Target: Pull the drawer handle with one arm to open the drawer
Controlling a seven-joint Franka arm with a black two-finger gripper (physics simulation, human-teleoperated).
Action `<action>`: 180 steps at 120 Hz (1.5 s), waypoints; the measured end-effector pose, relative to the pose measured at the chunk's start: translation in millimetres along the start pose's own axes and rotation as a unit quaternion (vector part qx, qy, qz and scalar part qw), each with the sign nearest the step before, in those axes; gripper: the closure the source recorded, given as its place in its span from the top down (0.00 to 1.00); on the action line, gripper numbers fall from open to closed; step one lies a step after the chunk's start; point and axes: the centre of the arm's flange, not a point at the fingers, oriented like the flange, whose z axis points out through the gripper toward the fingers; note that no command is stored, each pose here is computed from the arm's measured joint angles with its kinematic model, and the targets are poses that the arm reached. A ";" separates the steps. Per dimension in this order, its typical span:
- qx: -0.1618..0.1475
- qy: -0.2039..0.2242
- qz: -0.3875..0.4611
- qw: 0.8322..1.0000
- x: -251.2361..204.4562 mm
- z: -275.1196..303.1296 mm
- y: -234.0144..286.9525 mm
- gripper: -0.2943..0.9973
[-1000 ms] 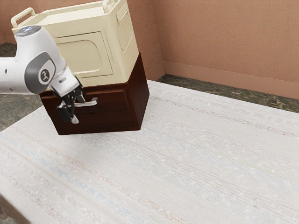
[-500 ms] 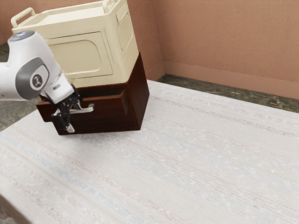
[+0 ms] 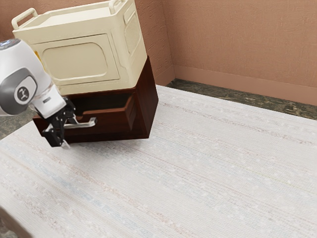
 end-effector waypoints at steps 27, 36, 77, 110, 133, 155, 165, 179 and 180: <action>-0.002 0.007 0.001 1.000 -2.4 1.3 14.7 0.78; -0.001 0.009 0.001 1.000 -3.3 0.8 19.1 0.77; 0.005 0.007 0.004 1.000 -2.9 -4.8 36.3 0.76; 0.009 0.004 0.010 1.000 4.4 -8.8 52.4 0.75; 0.014 0.006 0.008 1.000 5.0 -12.5 65.1 0.75; 0.025 0.011 0.006 1.000 4.7 -20.2 73.8 0.75; 0.049 0.015 0.000 0.999 1.2 -43.6 67.7 0.76; 0.078 0.020 0.003 0.997 6.7 -78.2 66.6 0.77; 0.079 0.021 0.004 0.997 7.5 -80.8 67.0 0.77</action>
